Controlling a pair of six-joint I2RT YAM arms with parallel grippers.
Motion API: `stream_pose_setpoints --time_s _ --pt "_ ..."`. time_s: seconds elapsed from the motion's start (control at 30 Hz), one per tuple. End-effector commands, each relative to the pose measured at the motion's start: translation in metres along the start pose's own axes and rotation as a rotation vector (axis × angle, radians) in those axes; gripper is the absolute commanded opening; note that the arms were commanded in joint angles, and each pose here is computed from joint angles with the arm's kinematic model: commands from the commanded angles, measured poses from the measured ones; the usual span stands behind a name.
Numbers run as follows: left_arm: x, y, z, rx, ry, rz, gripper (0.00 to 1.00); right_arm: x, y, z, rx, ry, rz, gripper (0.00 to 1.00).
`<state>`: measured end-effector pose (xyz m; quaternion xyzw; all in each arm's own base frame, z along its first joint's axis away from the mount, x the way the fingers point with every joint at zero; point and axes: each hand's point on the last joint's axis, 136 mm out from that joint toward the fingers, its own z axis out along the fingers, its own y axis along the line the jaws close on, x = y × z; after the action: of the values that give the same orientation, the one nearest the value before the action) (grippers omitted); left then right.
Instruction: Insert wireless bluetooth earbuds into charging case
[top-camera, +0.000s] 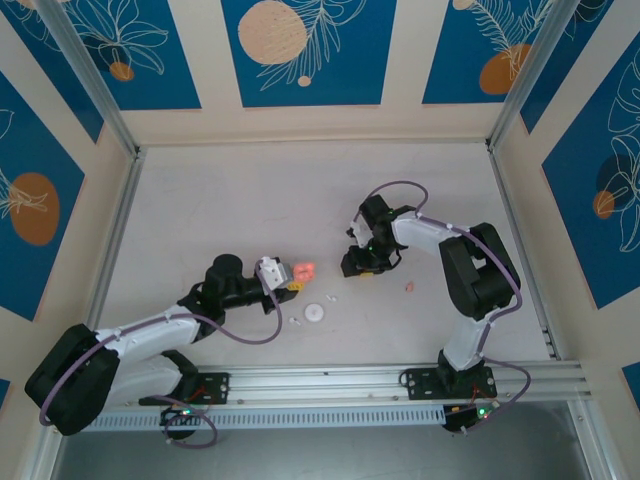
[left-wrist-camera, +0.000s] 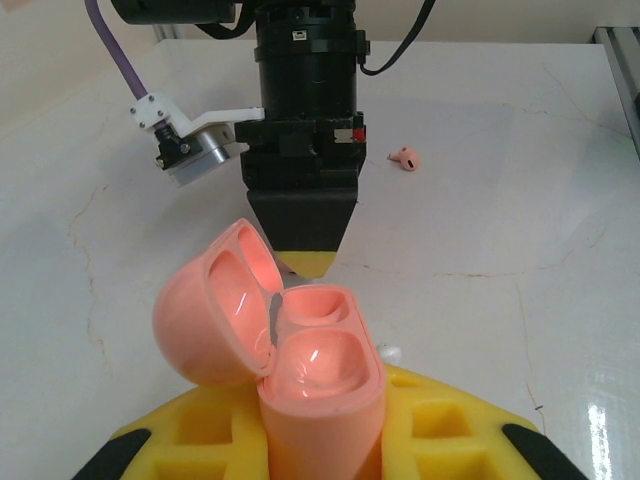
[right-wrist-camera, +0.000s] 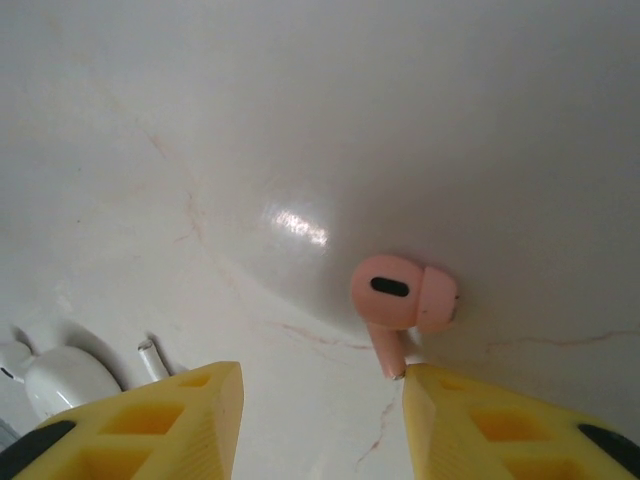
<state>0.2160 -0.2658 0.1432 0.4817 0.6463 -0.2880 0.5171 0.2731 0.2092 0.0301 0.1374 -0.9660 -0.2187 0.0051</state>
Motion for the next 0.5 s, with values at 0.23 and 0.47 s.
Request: stream_pose_setpoints --time_s 0.23,0.47 --pt "-0.006 0.001 -0.003 -0.007 -0.009 0.025 0.15 -0.006 -0.004 -0.041 0.161 -0.026 0.073 0.47" --pt "-0.006 0.001 -0.003 -0.004 -0.007 0.025 0.15 -0.017 -0.004 -0.036 0.224 0.004 0.053 0.47"
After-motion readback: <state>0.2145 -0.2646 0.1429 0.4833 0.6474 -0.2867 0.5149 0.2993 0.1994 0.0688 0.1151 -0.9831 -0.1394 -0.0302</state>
